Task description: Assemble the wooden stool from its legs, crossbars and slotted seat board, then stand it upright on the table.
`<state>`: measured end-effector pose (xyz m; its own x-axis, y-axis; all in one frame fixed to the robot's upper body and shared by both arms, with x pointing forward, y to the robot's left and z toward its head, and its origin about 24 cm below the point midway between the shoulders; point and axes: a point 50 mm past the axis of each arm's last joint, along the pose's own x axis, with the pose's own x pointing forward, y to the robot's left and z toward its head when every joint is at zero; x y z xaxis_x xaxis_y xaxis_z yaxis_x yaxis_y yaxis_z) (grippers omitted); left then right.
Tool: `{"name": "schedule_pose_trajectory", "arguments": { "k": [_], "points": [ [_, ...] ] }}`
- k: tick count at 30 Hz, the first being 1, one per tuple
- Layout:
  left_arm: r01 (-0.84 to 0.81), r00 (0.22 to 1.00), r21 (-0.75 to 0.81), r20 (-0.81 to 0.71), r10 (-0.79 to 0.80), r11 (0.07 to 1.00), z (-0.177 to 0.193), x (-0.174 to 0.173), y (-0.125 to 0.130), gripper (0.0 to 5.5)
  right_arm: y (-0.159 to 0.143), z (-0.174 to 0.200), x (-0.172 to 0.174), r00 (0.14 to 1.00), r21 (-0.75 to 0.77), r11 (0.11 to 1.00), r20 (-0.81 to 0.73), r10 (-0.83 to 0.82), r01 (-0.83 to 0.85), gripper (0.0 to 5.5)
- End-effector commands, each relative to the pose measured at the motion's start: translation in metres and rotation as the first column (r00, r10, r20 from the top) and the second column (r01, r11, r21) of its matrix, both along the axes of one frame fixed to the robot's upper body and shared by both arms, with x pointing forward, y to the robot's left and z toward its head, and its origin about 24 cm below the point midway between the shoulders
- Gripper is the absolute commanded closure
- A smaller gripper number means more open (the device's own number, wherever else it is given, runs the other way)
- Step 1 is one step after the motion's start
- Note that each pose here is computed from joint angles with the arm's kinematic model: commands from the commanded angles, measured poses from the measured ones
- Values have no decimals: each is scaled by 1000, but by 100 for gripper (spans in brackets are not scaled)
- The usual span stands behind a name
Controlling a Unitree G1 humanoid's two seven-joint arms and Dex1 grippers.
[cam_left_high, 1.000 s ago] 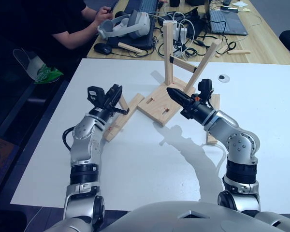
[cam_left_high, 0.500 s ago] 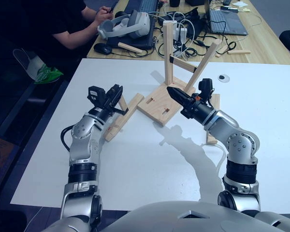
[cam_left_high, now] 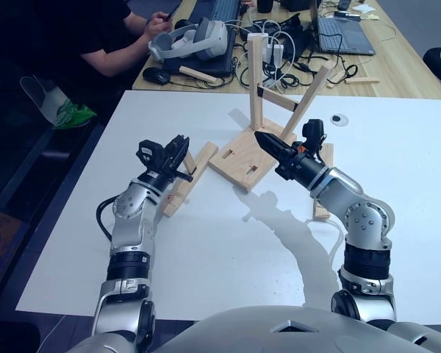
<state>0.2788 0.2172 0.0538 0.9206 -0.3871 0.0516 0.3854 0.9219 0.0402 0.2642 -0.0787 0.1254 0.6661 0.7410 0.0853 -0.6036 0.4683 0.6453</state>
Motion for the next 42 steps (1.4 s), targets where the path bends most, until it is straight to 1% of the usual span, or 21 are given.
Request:
{"name": "schedule_pose_trajectory", "arguments": {
  "k": [1,3,7,12,13,17,19,20,21,22,23,25,27,28,29,31,37,39,40,42],
  "points": [
    [-1,993,27,-120,4,1000,-14,-3,0,509,0,-1,1,1000,4,1000,-4,-4,4,550],
    [-1,995,12,-100,2,1000,-5,3,-2,509,1,-1,1,1000,5,1000,-4,-6,6,550],
    [1,999,-28,-39,-2,1000,14,9,-7,434,1,-3,0,1000,4,1000,-6,-10,10,550],
    [11,999,-54,47,-9,998,45,18,-17,371,2,-5,1,1000,6,1000,-9,-16,16,550],
    [18,997,-56,81,-13,998,57,22,-19,366,2,-5,2,1000,7,1000,-9,-17,17,550],
    [41,964,-64,264,-23,997,127,42,-31,366,2,-6,2,1000,7,1000,-11,-21,21,550],
    [50,950,-56,309,-30,997,155,51,-36,366,2,-6,2,1000,6,1000,-11,-21,21,550],
    [54,953,-64,300,-33,996,159,53,-39,366,2,-7,2,1000,5,1000,-10,-21,21,550],
    [52,962,-75,272,-29,996,156,55,-41,366,3,-7,1,1000,5,1000,-10,-20,20,550],
    [41,975,-85,222,-21,996,145,56,-42,366,3,-7,1,1000,5,1000,-10,-19,19,550],
    [17,992,-85,130,-6,996,118,56,-43,366,4,-7,1,1000,6,1000,-10,-16,16,550],
    [-11,999,-66,-45,8,998,64,49,-44,366,5,-7,1,1000,6,1000,-9,-10,10,550],
    [-53,965,-31,-257,43,998,4,36,-39,366,6,-5,1,1000,7,1000,-5,-4,4,550],
    [-119,942,-78,-323,88,990,-12,32,-34,366,6,-4,1,1000,7,1000,-3,-1,1,550],
    [-142,929,-93,-355,100,986,-17,31,-31,366,6,-4,1,1000,5,1000,-1,1,-1,550],
    [-148,927,-114,-361,98,982,-16,34,-30,366,5,-4,1,1000,4,1000,1,-4,4,550],
    [-111,939,-109,-336,68,988,-13,35,-33,366,8,-6,0,1000,6,1000,-1,0,0,550],
    [-108,958,-135,-278,67,985,6,39,-34,366,6,-7,1,1000,2,1000,-2,-4,4,550],
    [-102,971,-159,-232,64,982,20,42,-36,366,5,-7,1,1000,0,1000,-2,-8,8,550],
    [-76,993,-214,-107,54,974,61,49,-41,366,3,-7,1,1000,-1,1000,-3,-17,17,550]
  ]
}}
